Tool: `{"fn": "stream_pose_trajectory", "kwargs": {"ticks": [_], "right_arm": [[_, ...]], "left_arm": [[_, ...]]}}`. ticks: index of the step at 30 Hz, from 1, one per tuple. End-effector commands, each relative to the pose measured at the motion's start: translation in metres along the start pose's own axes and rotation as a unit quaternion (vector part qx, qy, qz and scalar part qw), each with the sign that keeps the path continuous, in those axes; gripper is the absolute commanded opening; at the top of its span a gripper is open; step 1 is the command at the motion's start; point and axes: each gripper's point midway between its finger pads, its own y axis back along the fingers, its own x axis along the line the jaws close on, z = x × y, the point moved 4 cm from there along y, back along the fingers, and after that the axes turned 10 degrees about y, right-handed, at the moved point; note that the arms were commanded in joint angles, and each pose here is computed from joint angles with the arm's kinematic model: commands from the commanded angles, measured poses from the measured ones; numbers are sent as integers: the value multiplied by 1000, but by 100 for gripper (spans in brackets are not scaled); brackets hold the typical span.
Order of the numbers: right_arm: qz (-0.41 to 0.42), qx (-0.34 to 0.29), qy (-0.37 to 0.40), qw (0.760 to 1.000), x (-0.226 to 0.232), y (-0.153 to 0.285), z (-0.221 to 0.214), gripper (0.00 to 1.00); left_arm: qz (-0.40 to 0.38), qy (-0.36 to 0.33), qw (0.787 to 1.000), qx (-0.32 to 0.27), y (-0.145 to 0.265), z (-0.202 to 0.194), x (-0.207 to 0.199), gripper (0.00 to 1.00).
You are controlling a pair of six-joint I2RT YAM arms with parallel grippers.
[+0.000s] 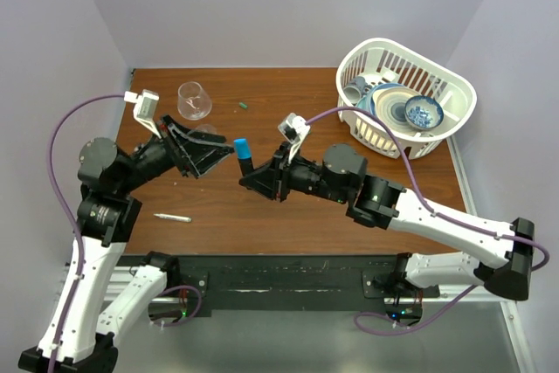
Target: Insert the pens into the pen caps
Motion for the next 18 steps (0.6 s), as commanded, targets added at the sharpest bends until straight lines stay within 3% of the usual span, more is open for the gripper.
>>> {"fn": "stream_pose_trajectory", "kwargs": {"ticks": [1,18], "right_arm": [[67,-27,3,997,20,9,14,0],[92,-20,-16,995,27,0,10,0]], "left_arm": [[-118,-15,993,11,-1,1,-31,68],[-140,4,990,31,-5,-10,-19,65]]}}
